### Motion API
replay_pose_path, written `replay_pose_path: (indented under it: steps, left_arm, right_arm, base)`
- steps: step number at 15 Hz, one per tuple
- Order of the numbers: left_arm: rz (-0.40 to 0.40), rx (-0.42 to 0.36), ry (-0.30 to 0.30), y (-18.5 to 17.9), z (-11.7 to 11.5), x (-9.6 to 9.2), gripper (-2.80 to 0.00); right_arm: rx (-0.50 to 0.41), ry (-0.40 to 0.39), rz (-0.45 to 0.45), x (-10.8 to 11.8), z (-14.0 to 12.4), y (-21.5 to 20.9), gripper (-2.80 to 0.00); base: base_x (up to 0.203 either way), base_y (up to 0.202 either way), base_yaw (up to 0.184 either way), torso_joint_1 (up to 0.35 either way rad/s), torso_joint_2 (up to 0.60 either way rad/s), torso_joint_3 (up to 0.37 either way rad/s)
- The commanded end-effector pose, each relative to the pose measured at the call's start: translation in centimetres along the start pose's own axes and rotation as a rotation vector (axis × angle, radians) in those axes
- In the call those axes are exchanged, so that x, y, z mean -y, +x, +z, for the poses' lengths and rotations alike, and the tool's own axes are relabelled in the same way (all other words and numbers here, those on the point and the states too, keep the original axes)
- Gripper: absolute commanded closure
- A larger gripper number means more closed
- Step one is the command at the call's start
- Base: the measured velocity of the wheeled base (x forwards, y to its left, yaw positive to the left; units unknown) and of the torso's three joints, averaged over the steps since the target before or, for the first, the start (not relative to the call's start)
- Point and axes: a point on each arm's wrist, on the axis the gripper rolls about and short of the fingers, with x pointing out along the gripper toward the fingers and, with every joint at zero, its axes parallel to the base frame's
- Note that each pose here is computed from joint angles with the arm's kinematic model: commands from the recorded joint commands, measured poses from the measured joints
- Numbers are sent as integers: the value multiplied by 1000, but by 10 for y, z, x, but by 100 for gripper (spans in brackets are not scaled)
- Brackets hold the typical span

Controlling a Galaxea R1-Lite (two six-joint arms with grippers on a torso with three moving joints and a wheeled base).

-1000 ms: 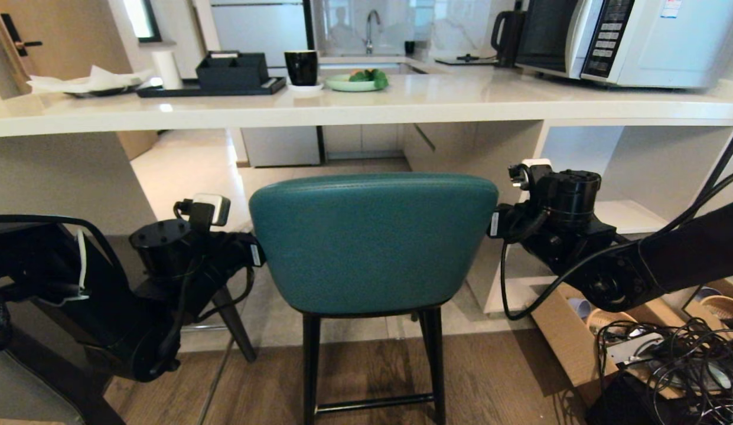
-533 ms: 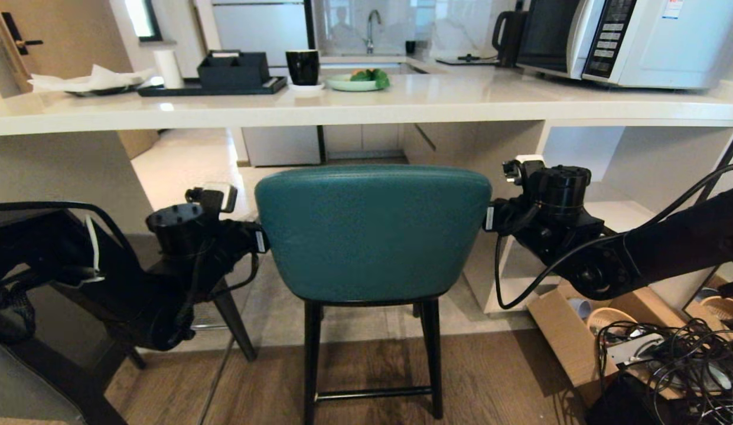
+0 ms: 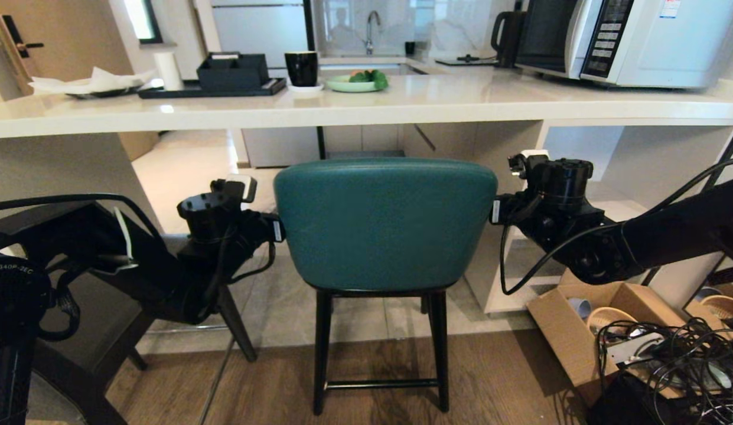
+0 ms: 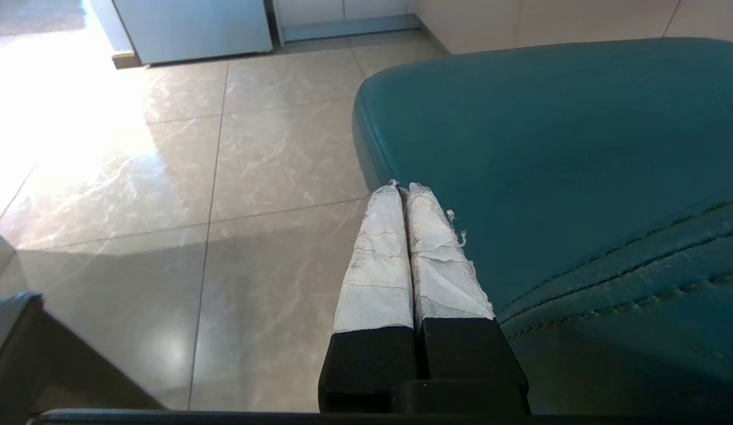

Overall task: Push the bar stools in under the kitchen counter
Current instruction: Push the blue chair back under the dining table

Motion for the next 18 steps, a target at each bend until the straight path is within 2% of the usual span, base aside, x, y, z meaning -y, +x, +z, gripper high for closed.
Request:
replay_pose_path:
  steps: [1,5,7,11,15,18]
  left_arm:
    - [12,-21,5,7,-12,-4,0]
    - [9,-20,6,26,-21,-3,0]
    - [9,-20,7,36,-17,-2,0]
    - [14,-54,11,52,-20,-5,0]
    - [19,-43,12,34,-15,-5,0]
    - [26,52,9,10,9,-5,0]
  right_arm:
    - [33,8,1,-3,9,9,0]
    - [24,-26,-15,-2,9,30,0]
    - [14,-28,-27,3,5,34,0]
    - [3,-28,-30,4,-1,38,0]
    - [6,-17,-38,9,5,29,0]
    - [37,25,-63,17,20,18,0]
  base:
    - [0,0,0,0,0,0]
    - [0,0,0,0,0,0]
    - [0,0,0,0,0,0]
    - [0,0,0,0,0,0]
    - [0,0,0,0,0,0]
    - [0,0,0,0,0,0]
